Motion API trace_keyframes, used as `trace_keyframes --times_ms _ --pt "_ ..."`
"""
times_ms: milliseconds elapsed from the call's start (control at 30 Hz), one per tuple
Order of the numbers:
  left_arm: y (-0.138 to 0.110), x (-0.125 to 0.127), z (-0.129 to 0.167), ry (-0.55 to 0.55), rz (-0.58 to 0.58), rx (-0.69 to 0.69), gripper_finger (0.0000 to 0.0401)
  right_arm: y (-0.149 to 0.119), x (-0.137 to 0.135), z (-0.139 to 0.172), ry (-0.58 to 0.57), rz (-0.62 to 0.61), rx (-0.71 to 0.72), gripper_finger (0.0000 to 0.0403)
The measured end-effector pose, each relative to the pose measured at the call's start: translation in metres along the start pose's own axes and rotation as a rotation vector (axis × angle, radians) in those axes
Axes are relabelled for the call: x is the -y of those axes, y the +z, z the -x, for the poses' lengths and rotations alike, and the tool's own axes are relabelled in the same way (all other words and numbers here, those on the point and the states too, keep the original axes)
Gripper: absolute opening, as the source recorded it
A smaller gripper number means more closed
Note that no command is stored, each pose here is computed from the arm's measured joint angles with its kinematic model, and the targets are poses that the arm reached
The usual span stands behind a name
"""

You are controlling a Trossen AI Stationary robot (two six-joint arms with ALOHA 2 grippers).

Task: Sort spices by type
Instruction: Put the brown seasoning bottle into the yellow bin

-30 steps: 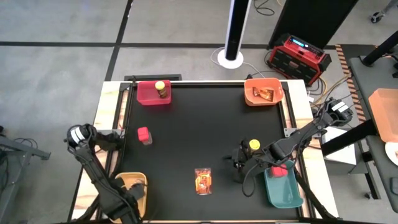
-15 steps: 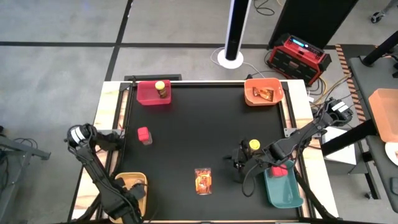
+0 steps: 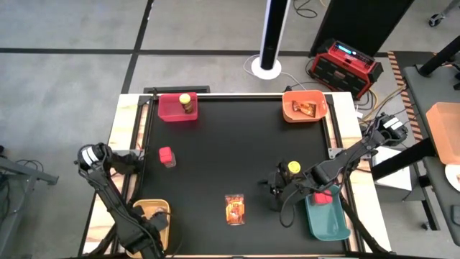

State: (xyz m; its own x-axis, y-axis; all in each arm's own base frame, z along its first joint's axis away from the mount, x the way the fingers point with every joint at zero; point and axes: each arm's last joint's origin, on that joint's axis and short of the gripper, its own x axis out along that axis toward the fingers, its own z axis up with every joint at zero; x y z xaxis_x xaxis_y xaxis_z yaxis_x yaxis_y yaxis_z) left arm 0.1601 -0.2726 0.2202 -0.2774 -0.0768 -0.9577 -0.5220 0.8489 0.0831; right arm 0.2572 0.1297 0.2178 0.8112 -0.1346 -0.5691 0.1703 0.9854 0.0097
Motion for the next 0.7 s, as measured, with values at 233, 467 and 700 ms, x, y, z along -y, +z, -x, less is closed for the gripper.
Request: trace_keyframes --times_ms 233,467,700 --pt "0.003 -0.001 0.0 0.008 -0.002 0.13 0.016 -0.003 0.001 -0.001 -0.004 0.005 -0.007 0.0013" --pt "0.004 -0.006 -0.01 0.056 -0.091 0.176 0.0203 -0.009 0.003 -0.002 -0.011 0.005 -0.015 0.0013" --pt "0.001 -0.017 -0.037 0.128 -0.182 0.149 0.0207 -0.015 0.005 -0.004 -0.018 -0.004 -0.028 0.0013"
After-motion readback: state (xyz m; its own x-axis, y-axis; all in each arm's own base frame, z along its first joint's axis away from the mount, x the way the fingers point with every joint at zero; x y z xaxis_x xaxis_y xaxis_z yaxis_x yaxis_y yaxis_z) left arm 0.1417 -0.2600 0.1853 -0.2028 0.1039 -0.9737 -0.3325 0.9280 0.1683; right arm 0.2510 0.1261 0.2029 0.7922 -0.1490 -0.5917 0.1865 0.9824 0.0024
